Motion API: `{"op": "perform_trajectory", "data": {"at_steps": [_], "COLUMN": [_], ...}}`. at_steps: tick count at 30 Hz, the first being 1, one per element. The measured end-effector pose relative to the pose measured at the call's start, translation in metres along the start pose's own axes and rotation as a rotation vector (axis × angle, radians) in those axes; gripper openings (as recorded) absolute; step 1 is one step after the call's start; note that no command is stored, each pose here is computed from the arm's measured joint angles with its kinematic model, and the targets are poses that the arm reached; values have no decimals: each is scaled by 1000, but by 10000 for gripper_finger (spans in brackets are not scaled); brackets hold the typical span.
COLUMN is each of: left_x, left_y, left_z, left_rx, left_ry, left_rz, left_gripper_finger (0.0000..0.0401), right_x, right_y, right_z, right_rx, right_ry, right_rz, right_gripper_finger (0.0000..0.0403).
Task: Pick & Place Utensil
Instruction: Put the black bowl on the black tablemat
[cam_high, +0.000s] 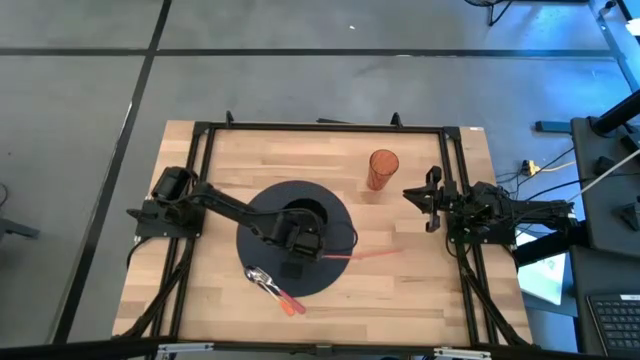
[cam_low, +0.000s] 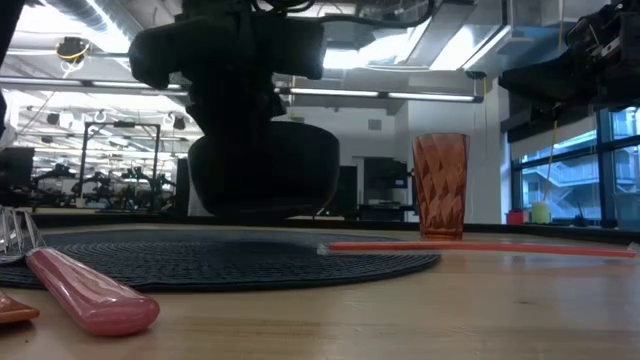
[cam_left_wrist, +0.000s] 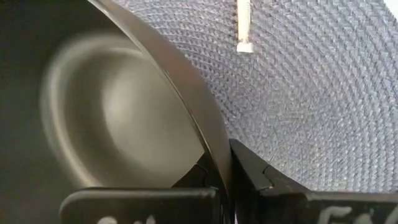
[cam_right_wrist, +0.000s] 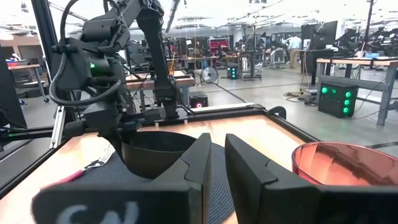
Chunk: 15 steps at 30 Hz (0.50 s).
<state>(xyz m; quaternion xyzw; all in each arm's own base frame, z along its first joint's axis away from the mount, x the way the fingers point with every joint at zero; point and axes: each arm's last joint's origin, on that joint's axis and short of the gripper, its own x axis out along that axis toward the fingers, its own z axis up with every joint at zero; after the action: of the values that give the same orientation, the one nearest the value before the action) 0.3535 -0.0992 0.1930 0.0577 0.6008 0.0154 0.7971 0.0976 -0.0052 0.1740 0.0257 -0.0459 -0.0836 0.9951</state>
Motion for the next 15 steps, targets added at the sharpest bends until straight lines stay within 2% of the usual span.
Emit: {"op": "perform_trajectory", "data": {"at_steps": [7, 15], "left_x": [1, 20], "left_y": [-3, -6], "left_z": [-1, -3], "left_rx": [-14, -20], "left_ry": [2, 70], "left_rz": [10, -3], "left_gripper_finger": [3, 3], "right_x": [0, 0], "right_y": [0, 0], "right_z": [0, 0], "right_rx": [0, -4], "right_ry": [-1, -1], "right_rz": [0, -1], "right_gripper_finger": [49, 49]}}
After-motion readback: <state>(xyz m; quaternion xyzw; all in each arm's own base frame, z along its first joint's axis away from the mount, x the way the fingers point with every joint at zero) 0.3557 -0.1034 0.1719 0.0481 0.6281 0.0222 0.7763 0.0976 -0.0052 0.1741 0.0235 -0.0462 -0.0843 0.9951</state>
